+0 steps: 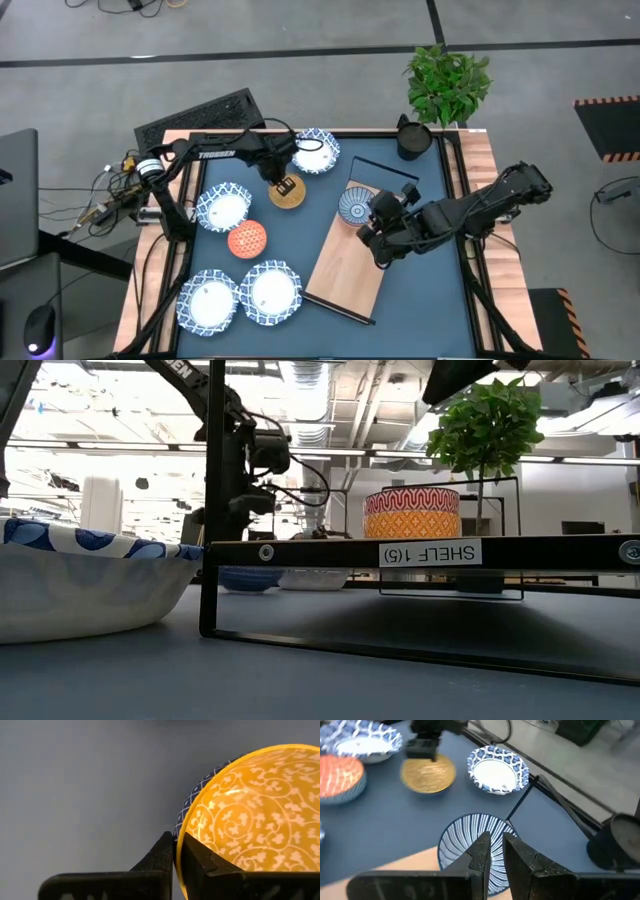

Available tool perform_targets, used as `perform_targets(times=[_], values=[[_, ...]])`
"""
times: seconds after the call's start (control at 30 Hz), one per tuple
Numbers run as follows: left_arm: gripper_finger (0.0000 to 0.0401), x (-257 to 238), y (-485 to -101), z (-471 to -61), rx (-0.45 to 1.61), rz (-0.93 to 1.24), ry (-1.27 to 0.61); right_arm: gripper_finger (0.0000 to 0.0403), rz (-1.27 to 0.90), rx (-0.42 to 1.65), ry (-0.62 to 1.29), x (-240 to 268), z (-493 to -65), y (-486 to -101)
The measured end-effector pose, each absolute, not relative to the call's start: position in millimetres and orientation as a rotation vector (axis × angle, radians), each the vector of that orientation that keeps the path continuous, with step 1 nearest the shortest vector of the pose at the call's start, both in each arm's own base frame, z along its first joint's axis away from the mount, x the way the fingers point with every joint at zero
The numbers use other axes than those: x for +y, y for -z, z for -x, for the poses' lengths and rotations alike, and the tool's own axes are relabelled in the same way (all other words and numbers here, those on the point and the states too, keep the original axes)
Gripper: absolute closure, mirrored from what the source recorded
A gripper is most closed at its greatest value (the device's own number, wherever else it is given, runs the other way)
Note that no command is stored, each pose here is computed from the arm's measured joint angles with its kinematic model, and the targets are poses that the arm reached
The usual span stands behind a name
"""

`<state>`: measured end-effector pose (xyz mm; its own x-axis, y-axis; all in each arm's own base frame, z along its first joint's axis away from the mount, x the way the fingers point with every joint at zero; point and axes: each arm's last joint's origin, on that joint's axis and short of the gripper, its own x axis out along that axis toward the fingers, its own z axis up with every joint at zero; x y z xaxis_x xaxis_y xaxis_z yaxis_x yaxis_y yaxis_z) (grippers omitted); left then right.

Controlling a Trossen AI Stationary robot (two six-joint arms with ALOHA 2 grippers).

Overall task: Place and stack bowls onto a shelf
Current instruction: Stack the yellow patterned bowl into the dark blue striped bowl

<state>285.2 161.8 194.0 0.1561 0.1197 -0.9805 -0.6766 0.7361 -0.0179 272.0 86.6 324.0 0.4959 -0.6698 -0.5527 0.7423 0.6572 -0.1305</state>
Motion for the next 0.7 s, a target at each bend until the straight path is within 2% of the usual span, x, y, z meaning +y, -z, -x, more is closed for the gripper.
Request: perform_targets(times=[0.13, 0.33, 0.5, 0.6, 0.7], values=[[0.0399, 160.0, -213.7, -290.7, 1.286, 0.506, -0.588, 0.0326, -0.210, 0.586, 0.904, 78.4, -274.6, -323.8], [0.0400, 154.6, -244.8, -287.6, 1.304, 0.499, -0.558, 0.0326, -0.318, 0.657, 0.913, 61.8, -279.6, -321.3], [0.0400, 148.8, -280.6, -281.2, 1.229, 0.535, -0.513, 0.0323, -0.418, 0.723, 0.931, 42.0, -283.4, -319.1], [0.0400, 145.8, -300.9, -278.8, 1.148, 0.575, -0.475, 0.0318, -0.561, 0.764, 0.924, 27.0, -287.6, -317.8], [0.0400, 142.0, -321.0, -274.5, 1.089, 0.613, -0.452, 0.0317, -0.683, 0.825, 0.835, 13.3, -293.2, -324.3]])
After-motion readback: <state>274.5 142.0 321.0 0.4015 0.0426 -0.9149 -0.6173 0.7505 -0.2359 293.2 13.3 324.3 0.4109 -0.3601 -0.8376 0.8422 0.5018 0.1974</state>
